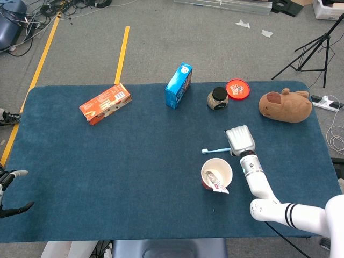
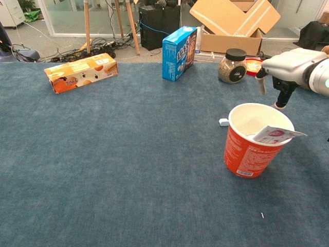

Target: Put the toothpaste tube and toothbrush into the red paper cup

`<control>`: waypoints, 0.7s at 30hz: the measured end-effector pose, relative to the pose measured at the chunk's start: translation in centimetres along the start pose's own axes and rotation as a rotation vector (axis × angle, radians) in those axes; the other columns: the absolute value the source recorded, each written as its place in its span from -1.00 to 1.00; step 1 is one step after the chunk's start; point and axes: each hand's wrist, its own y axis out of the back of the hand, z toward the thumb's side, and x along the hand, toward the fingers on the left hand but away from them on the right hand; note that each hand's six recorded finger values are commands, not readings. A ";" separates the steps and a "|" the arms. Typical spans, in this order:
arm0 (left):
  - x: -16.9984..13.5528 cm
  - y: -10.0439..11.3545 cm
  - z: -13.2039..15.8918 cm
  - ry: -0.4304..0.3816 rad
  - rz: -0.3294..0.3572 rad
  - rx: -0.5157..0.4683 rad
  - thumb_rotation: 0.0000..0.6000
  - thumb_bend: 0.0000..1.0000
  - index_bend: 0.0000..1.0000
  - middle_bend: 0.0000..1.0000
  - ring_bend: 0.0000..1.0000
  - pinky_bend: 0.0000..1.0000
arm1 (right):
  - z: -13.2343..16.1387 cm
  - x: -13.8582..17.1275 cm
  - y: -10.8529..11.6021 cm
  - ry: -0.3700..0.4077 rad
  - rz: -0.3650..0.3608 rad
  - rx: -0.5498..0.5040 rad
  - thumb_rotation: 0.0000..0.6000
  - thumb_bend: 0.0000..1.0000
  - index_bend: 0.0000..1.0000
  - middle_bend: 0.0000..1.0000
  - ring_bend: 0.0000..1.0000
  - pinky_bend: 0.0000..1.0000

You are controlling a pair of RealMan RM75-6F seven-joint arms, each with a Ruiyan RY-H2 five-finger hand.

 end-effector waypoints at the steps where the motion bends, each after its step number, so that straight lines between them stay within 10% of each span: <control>1: 0.0 0.0 0.0 0.000 0.000 0.000 1.00 -1.00 -0.50 -0.47 -0.60 -0.59 | 0.0 -0.1 -0.1 -0.001 0.003 0.001 1.00 -0.81 -0.02 1.00 1.00 1.00; 21: 0.0 0.0 0.0 0.002 0.000 0.001 1.00 -1.00 -0.50 -0.47 -0.60 -0.59 | 1.4 -0.9 -2.3 0.029 0.063 0.020 1.00 -0.74 0.01 1.00 1.00 1.00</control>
